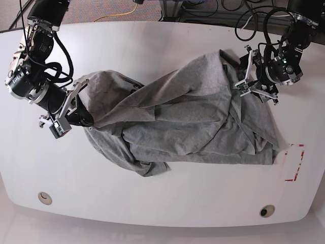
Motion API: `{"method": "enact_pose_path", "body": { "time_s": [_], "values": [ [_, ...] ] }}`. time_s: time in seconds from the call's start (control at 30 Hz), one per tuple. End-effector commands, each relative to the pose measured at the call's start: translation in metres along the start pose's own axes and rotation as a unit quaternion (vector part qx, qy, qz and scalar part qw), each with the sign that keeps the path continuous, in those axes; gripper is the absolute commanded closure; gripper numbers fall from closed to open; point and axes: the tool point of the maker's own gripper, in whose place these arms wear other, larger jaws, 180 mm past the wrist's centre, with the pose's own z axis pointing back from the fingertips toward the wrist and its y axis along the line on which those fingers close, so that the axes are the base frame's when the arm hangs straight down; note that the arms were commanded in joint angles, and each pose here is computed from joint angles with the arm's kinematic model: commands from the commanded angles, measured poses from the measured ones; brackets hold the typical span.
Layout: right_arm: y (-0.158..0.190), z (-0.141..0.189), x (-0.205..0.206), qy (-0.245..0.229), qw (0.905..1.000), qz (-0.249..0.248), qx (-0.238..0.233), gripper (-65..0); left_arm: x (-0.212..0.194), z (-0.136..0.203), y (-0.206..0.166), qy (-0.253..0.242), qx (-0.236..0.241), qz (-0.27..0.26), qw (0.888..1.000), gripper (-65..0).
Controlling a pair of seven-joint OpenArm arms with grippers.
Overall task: Layout the t-shirt on the table in an organized manner, then fold the t-shirt properly
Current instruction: 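Grasp the opposite edge of the shirt with the left gripper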
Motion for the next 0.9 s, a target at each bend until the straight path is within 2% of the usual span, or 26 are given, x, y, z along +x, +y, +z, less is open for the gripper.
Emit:
{"method": "enact_pose_path", "body": {
  "time_s": [0.0,0.53,0.87],
  "values": [
    [-0.003,0.005,0.014,-0.025,0.9996,0.011,-0.003,0.0,0.014,0.004,0.009,-0.020,0.012,-0.004,1.000,-41.5],
    [-0.002,0.005,0.014,-0.025,0.9996,0.011,-0.003,0.0,0.033,-0.003,-0.005,-0.032,-0.010,-0.036,0.999,-41.5],
    [0.000,0.003,0.015,-0.030,0.9995,0.004,0.000,0.0,0.038,-0.005,-0.008,-0.039,-0.014,-0.036,0.999,-40.7]
  ]
}}
